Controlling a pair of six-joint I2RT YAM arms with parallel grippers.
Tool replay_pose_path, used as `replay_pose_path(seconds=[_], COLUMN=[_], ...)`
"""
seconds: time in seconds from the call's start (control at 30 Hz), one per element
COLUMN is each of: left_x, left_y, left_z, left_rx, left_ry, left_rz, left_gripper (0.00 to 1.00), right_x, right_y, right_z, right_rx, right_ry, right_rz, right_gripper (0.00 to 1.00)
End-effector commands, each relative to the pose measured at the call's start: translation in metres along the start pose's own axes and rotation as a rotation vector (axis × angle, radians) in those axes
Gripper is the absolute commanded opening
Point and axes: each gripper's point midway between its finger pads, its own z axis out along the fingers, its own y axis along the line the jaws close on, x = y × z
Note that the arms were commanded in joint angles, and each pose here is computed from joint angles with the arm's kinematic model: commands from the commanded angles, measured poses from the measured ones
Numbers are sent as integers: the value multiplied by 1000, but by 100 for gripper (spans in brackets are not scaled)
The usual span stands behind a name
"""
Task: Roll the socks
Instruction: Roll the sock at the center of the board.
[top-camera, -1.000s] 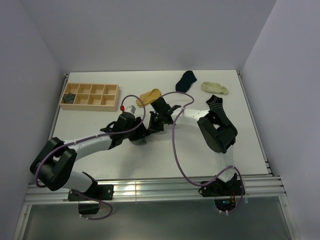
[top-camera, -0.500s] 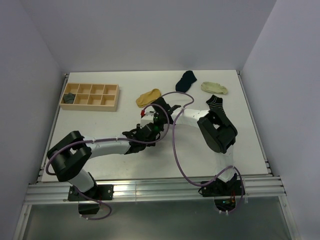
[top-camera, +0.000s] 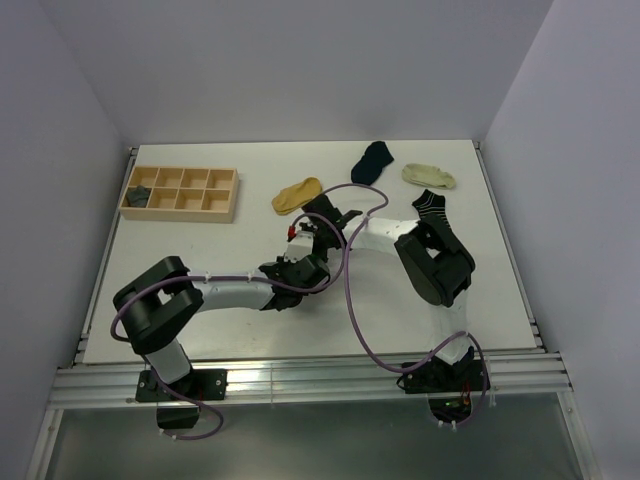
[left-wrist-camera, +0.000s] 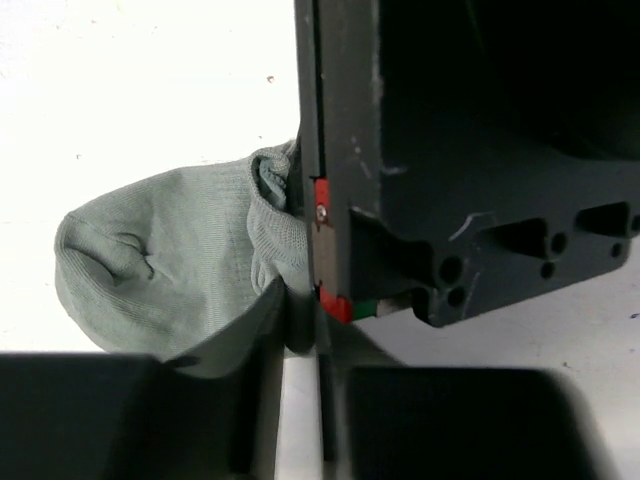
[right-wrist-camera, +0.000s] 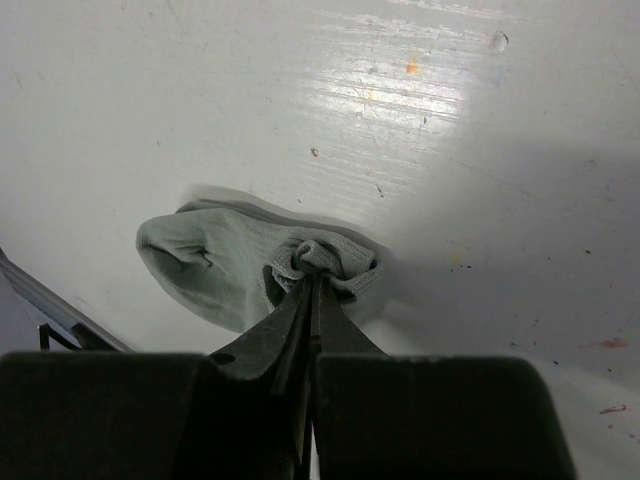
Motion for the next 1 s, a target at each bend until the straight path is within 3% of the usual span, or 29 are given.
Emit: replay_pose_path(seconds=[0.0,0.07,0.17,0.33,0.5,0.67,0.97], left_x=[9,10,11,-18,-20,-8,14], left_y=[-3,-4,-6,-9,6,22,28], left_z=[-1,-3,-10,-34,-41,-35,-27], left_rx=[6,19,90,271,374,392,400], left_ry=[30,33,35,-10,16,57,135], left_rz=[22,15,-25,-219,-380,-488,-555], left_gripper=[8,0,0,0,0,0,0], right_x=[19,16,5,-14,-22,-22,-19], right_y=[-25,-23,-19,-9,2,10,22], right_z=[5,-2,-16,-44,-54,-58,-55], right_rx=[77,52,6,-68,-132,-175,-204], right_ry=[44,23,-34,-155,-219,-224,-192], right_rz=[3,16,33,23,-1,-20,-68], right_gripper=[4,5,8,14,20,27,28])
